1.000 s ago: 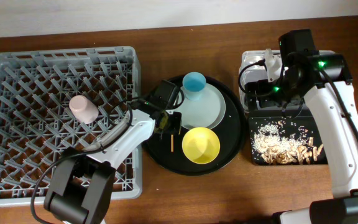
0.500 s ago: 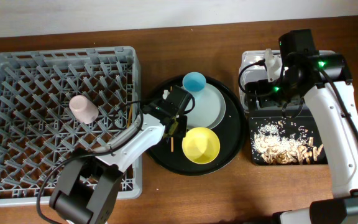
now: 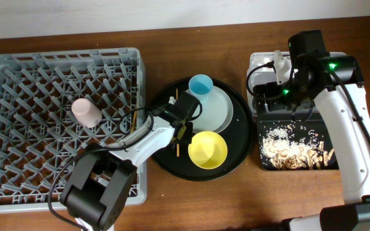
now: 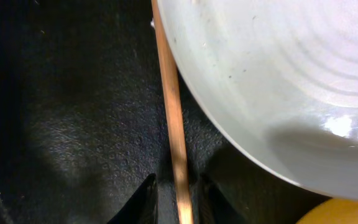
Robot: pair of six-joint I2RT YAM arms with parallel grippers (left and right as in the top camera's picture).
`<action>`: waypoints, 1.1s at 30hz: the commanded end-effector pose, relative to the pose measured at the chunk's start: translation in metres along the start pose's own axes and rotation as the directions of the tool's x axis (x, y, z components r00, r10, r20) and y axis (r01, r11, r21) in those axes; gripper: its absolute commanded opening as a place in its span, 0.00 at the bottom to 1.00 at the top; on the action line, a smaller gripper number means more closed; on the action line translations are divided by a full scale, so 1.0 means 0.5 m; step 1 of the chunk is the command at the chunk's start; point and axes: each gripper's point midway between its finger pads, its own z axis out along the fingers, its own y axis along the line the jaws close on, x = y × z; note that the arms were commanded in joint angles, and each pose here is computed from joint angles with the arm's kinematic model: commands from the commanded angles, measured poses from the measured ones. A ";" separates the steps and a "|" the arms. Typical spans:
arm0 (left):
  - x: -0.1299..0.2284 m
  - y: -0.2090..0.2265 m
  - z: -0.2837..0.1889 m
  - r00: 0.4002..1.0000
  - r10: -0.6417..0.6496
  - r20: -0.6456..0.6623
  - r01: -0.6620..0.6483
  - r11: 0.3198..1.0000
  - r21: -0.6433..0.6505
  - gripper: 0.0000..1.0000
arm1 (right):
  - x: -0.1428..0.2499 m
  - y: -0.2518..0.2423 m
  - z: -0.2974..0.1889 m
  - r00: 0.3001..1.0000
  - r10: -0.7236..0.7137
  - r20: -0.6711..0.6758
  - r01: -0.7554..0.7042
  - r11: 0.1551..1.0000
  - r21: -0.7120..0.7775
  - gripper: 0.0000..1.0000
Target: Sort waste into correct bins and load items into the dishwasher rack
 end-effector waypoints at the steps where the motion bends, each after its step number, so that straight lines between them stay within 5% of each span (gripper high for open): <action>1: 0.022 0.012 0.038 0.999 -0.005 -0.042 0.003 0.999 -0.037 0.16 | -0.001 0.009 -0.009 1.000 -0.005 0.013 0.006 1.000 -0.011 0.99; 5: 0.025 0.016 0.045 0.999 -0.003 -0.049 0.001 0.999 -0.050 0.01 | -0.001 0.009 -0.009 1.000 -0.005 0.013 0.006 1.000 -0.011 0.99; 10: -0.032 0.011 -0.001 0.999 -0.029 0.035 0.031 0.998 -0.058 0.01 | -0.001 0.009 -0.009 1.000 -0.005 0.013 0.006 1.000 -0.011 0.99; 15: -0.142 0.023 -0.153 0.978 -0.053 0.200 0.072 0.993 -0.090 0.01 | -0.001 0.009 -0.009 1.000 -0.005 0.013 0.006 1.000 -0.011 0.99; 20: -0.179 0.052 -0.272 0.957 -0.072 0.282 0.107 0.988 -0.109 0.01 | -0.001 0.009 -0.009 1.000 -0.005 0.013 0.005 1.000 -0.011 0.99; 33: -0.098 0.262 -0.274 0.987 -0.157 0.042 0.162 0.970 -0.179 0.00 | -0.001 0.009 -0.009 1.000 -0.005 0.013 0.006 1.000 -0.011 0.99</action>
